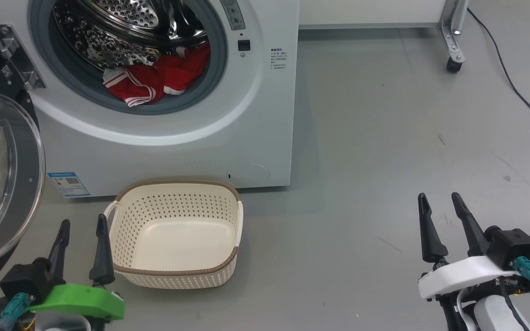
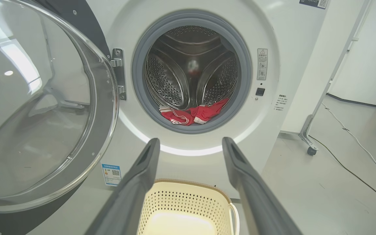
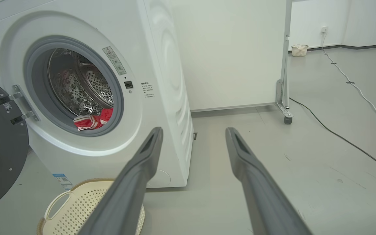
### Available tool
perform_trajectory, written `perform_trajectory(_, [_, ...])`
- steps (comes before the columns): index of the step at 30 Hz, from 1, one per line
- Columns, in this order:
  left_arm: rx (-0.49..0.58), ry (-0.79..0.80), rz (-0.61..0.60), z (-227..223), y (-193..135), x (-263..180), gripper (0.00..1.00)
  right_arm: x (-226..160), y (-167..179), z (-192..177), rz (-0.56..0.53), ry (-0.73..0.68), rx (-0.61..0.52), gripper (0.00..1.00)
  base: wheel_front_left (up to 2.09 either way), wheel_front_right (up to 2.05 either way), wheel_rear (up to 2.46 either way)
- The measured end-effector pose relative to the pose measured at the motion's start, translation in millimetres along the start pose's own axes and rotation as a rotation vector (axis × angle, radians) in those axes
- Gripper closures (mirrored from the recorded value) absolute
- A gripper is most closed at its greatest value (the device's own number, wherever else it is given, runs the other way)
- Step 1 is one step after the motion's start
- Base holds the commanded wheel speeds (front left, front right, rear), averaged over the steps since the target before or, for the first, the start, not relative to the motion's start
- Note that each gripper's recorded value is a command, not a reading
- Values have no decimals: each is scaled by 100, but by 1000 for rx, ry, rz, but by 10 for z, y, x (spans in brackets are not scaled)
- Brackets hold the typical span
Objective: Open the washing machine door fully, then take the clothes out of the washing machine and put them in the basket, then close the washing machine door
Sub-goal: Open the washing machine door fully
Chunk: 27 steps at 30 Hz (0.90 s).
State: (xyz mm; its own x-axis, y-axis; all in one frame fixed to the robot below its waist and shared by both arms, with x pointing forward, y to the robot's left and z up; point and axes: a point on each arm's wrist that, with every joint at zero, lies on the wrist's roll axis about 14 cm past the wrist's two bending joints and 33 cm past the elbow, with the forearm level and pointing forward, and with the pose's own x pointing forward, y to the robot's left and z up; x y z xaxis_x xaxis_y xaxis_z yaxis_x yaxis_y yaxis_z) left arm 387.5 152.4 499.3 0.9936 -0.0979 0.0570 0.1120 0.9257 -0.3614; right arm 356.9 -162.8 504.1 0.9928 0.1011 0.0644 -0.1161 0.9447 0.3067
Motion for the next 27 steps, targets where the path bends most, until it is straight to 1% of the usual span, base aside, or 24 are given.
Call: perform_trajectory(27, [19, 3, -13, -25, -49, -6, 0, 32, 4, -14, -6, 0, 12, 0, 0, 0, 0])
